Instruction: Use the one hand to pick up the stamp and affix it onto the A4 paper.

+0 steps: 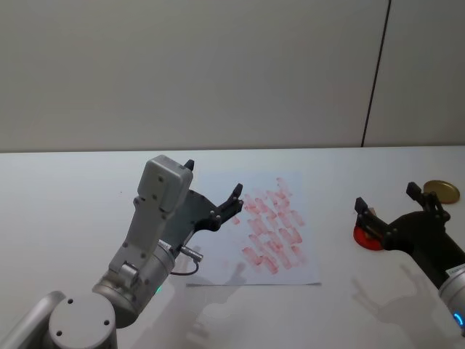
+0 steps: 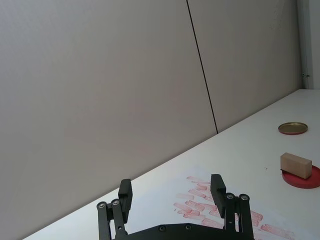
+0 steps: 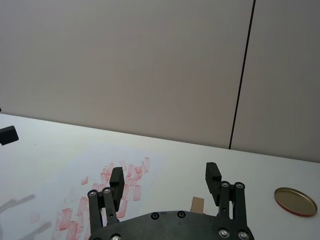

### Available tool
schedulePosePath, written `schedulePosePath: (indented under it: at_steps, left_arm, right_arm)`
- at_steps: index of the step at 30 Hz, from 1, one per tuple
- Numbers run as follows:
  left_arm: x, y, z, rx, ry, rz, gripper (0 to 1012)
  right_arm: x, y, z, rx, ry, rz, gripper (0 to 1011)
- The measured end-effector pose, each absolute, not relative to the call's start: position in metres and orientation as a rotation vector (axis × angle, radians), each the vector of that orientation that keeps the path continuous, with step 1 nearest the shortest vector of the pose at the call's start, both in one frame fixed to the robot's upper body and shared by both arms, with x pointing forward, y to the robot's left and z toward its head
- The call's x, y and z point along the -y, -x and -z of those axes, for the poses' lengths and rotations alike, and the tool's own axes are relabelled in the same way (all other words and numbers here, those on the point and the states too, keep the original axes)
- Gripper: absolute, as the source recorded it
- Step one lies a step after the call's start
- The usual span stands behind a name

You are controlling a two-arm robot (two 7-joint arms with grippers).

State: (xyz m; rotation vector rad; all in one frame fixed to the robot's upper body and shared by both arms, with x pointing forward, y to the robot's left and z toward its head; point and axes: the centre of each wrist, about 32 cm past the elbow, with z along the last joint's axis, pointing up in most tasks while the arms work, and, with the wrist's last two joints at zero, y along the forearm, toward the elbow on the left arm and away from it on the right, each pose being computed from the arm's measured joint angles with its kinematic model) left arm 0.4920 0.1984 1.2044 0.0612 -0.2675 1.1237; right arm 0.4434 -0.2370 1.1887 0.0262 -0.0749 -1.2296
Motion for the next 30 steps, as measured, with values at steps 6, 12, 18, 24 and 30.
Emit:
schedulePosePath:
  at_steps: [6, 12, 18, 24, 30]
  left_arm:
    - [-0.198, -0.492, -1.204, 0.268, -0.061, -1.124, 993]
    - [-0.198, -0.492, -1.204, 0.268, -0.061, -1.124, 993]
    - [-0.198, -0.492, -1.204, 0.268, -0.061, -1.124, 993]
    - [-0.198, -0.492, -1.204, 0.267, -0.061, -1.124, 993]
    - [-0.198, -0.492, -1.204, 0.268, -0.061, -1.124, 993]
  right_arm:
    - [0.234, -0.444, -1.189, 0.063, -0.016, 1.245, 1001]
    - [0.229, -0.446, -1.191, 0.034, 0.010, 1.280, 1001]
    - [0.220, -0.449, -1.194, -0.010, 0.047, 1.337, 1001]
    - [0.214, -0.454, -1.196, -0.051, 0.089, 1.397, 1001]
    - [0.212, -0.462, -1.198, -0.085, 0.124, 1.441, 1001]
